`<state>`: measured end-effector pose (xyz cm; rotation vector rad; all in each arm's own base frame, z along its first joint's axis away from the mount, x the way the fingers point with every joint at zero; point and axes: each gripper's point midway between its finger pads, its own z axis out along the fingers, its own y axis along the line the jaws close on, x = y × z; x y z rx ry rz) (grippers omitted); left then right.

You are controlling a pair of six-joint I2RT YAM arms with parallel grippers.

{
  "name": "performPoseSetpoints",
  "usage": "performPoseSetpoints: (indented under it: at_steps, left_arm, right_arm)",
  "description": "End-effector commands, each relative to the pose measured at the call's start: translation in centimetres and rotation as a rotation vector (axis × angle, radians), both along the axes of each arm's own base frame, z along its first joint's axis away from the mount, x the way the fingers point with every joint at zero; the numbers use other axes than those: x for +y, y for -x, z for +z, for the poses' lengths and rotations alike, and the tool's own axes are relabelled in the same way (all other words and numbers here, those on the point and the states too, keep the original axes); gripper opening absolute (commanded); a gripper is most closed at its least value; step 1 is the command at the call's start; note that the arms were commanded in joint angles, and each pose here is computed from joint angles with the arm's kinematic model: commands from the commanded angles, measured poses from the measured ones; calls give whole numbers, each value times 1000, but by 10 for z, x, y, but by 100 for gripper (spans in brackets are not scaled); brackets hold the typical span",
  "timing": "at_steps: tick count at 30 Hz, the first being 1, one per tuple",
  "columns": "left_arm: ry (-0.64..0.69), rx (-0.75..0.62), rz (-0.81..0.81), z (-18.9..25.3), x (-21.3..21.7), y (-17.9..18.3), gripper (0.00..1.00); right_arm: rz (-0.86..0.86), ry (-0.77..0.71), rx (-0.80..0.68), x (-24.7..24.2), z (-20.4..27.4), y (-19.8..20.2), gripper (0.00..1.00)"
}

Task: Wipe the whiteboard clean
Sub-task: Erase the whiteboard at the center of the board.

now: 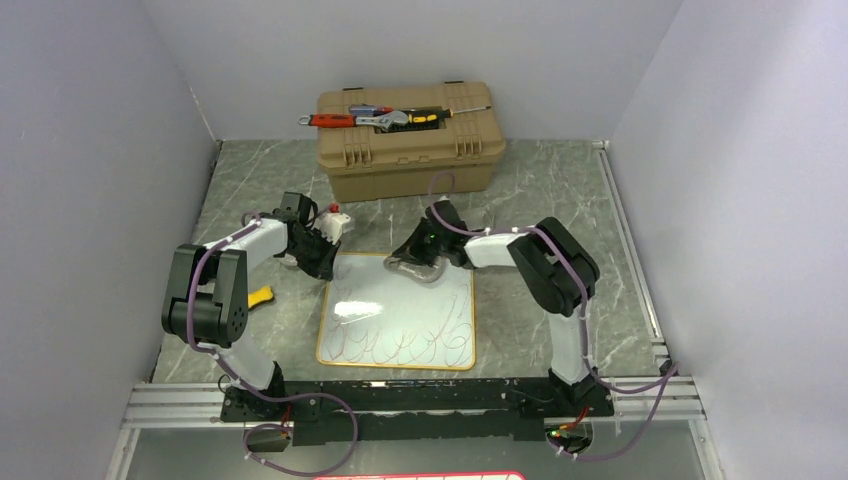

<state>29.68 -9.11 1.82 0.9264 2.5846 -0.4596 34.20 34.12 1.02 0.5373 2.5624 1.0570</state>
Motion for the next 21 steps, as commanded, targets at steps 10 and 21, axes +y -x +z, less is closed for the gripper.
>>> performPoseSetpoints:
  at_steps: [10, 21]
  left_arm:
    - [6, 82, -60, -13, -4, 22, 8]
    - [10, 97, -48, -16, -6, 23, 8]
  right_arm:
    - [-213, 528, 369, -216, -93, 138, 0]
    - [410, 206, 274, 14, -101, 171, 0]
